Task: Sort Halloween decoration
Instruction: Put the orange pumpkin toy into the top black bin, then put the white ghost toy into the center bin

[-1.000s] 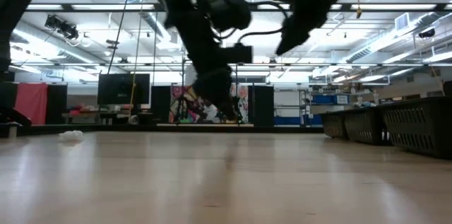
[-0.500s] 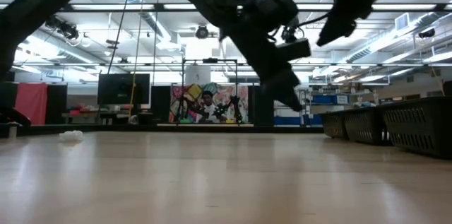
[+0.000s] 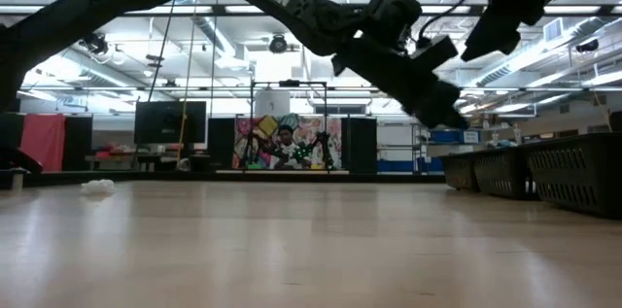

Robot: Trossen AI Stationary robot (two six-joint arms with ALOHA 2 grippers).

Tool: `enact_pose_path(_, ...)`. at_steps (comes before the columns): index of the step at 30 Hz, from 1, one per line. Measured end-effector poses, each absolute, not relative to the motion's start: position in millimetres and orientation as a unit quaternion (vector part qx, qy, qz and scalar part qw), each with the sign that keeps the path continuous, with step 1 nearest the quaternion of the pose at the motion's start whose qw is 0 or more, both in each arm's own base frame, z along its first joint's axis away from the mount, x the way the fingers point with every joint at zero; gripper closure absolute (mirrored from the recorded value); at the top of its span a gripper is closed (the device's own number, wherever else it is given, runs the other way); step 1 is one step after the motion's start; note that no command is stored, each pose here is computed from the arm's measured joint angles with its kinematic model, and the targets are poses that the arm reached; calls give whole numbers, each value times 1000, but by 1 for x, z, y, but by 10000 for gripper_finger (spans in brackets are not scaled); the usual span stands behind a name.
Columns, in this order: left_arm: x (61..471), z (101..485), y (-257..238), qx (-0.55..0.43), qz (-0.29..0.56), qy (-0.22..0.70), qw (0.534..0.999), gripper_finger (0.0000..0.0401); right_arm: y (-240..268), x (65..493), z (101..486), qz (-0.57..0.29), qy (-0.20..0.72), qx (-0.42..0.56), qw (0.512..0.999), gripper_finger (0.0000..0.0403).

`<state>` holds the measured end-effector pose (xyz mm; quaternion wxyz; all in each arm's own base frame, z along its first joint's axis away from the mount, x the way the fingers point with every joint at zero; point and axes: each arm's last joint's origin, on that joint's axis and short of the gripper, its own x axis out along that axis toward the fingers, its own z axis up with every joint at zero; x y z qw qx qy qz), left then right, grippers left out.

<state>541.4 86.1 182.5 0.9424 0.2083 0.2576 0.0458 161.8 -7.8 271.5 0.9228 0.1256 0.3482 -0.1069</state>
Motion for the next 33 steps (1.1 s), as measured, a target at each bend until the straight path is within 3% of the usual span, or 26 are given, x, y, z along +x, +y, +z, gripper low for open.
enact_pose_path(6, 548, 183, 84, 189, 20, 201, 961, 308, -4, 159, 276, -95, 328, 125, 931, 234)
enact_pose_path(12, 549, 185, 84, 180, 9, 187, 966, 227, -3, 159, 278, -88, 319, 122, 936, 234)
enact_pose_path(16, 548, 187, 85, 184, 35, 194, 963, 197, -3, 161, 280, -86, 310, 122, 939, 234)
enact_pose_path(20, 543, 205, 81, 194, 69, 205, 957, 204, -2, 163, 283, -64, 297, 109, 947, 234)
enact_pose_path(24, 539, 219, 70, 202, 95, 218, 950, 230, 6, 167, 289, 36, 267, 84, 960, 234)
enact_pose_path(33, 535, 210, 37, 239, 82, 280, 926, 266, 26, 181, 295, 199, 215, 47, 955, 234)
